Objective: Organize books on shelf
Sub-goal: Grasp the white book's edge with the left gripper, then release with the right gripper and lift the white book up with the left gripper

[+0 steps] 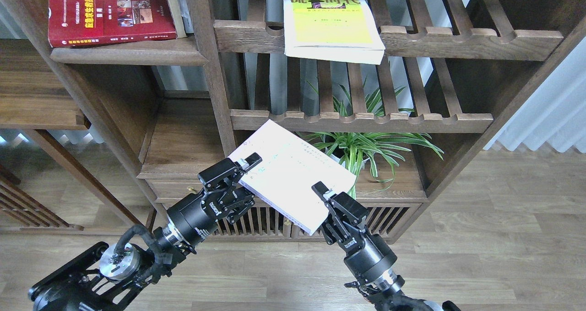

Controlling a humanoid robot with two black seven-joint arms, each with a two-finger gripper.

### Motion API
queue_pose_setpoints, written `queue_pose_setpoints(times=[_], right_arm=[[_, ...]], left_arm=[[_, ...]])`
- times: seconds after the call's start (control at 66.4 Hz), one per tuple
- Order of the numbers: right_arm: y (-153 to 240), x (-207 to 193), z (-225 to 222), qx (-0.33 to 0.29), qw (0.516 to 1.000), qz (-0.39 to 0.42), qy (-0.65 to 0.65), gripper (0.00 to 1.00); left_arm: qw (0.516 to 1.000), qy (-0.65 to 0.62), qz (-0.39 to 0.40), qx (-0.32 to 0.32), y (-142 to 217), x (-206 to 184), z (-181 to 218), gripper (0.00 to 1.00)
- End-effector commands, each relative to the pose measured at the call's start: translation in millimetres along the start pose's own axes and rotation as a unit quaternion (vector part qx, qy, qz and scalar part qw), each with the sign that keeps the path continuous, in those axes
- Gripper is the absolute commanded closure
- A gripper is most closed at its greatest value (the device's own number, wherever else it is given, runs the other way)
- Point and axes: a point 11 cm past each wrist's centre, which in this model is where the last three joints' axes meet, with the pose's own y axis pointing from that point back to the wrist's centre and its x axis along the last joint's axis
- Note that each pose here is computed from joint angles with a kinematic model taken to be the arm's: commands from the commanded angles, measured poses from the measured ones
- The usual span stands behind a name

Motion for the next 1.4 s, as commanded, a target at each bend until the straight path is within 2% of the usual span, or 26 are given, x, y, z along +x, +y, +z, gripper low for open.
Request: queue_pose_setpoints(times=[0.0,0.09,0.135,0.346,0.452,0.497,0.557,0.572,0.602,0.617,0.647,0.662,0.692,0.722,0.948,1.144,1.325,1.385], right_arm=[[2,1,1,-0.001,1.000,0.003,0.000,0.94],[2,1,2,-0.001,1.000,0.003,0.000,0.94],[2,1,2,-0.001,1.000,0.002,0.000,0.94],[3,1,2,0.000,1.000,0.003,0.001,0.93],[3,2,2,-0.001,1.000,0.005,0.004,0.85],[3,2,2,-0.003,1.000,0.005,0.006,0.78],[2,2,2,-0.008,1.000,0.007,0.015,0.63],[3,2,0,-0.007,1.000,0.008,0.021,0.57],[3,2,0,-0.008,1.000,0.009,0.025,0.51],[2,2,-1,-0.011,0.999,0.011,0.036,0.34],[2,2,-2,-0.012,0.999,0.012,0.040,0.25],[2,2,-2,-0.013,0.999,0.012,0.043,0.15],[2,2,-1,-0.016,0.999,0.013,0.046,0.06],[2,2,-1,-0.016,0.999,0.014,0.046,0.02],[6,1,-13,0.009,0.999,0.013,0.049,0.01],[18,1,-28,0.040,0.998,0.020,0.054,0.01],[27,1,-41,0.062,0.996,0.026,0.061,0.01],[29,4,-41,0.063,0.996,0.030,0.059,0.01]], left_arm=[[1.000,0.003,0.002,-0.003,0,3,0,0.75],[1.000,0.008,0.001,-0.005,1,6,-2,0.89],[1.000,0.008,0.001,-0.006,1,6,-2,0.91],[1.000,0.003,0.001,-0.003,0,3,0,0.94],[1.000,-0.002,0.008,0.004,0,4,-2,0.95],[1.000,-0.006,0.010,0.007,1,5,-2,0.96],[1.000,-0.013,0.012,0.011,1,4,-3,0.96],[1.000,-0.016,0.013,0.012,1,4,-2,0.96],[1.000,-0.017,0.015,0.012,2,4,-2,0.96],[1.000,-0.022,0.017,0.011,3,3,1,0.96],[1.000,-0.022,0.017,0.010,4,2,2,0.97],[1.000,-0.023,0.015,0.009,3,1,3,0.97],[1.000,-0.024,0.014,0.008,3,0,3,0.98],[1.000,-0.025,0.014,0.008,3,0,4,0.98],[0.998,-0.054,0.023,0.013,1,-5,9,0.98],[0.993,-0.102,0.066,-0.002,9,-7,27,0.98],[0.987,-0.141,0.074,0.000,33,-25,33,0.98],[0.981,-0.178,0.080,-0.005,57,-42,45,0.98]])
